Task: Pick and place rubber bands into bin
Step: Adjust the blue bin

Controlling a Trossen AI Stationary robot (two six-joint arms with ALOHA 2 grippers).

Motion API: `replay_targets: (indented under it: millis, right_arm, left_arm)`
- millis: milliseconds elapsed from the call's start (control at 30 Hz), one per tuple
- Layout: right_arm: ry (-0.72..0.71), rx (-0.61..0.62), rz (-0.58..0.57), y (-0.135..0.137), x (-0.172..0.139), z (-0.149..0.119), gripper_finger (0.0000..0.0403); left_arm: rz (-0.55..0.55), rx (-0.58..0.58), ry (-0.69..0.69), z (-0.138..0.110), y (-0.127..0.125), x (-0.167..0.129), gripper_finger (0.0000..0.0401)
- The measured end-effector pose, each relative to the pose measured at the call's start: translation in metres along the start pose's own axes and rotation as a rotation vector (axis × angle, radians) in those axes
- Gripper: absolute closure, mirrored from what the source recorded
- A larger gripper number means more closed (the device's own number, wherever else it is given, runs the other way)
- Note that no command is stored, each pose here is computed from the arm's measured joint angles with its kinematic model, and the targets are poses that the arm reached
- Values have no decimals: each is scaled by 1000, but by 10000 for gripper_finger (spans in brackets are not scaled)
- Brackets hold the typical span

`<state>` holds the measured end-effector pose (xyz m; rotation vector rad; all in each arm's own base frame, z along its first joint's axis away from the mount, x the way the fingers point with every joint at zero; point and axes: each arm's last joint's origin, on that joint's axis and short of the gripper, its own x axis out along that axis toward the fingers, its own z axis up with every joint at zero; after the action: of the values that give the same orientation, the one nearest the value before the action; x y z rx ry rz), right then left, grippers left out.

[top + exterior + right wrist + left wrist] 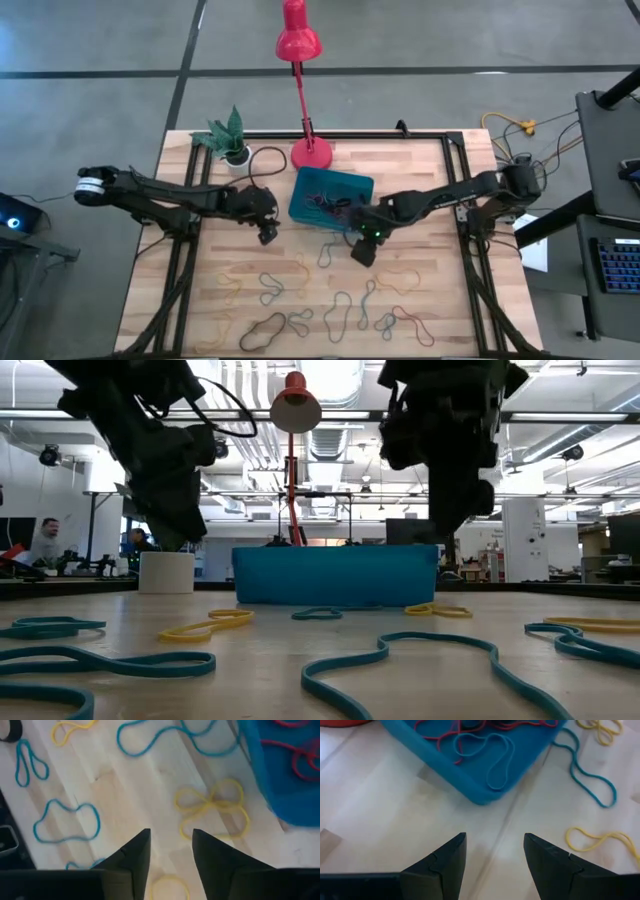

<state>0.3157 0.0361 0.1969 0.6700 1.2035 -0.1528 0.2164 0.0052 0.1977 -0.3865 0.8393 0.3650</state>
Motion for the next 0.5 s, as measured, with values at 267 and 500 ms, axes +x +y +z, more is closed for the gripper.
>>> replay_targets:
  millis: [267, 500]
  right_arm:
    - [-133, 61, -216, -8, 18, 5, 318]
    - [-155, 90, -302, -11, 5, 0, 339]
  left_arm:
    - [8, -6, -1, 1, 3, 1, 218]
    - [-31, -10, 19, 1, 2, 1, 218]
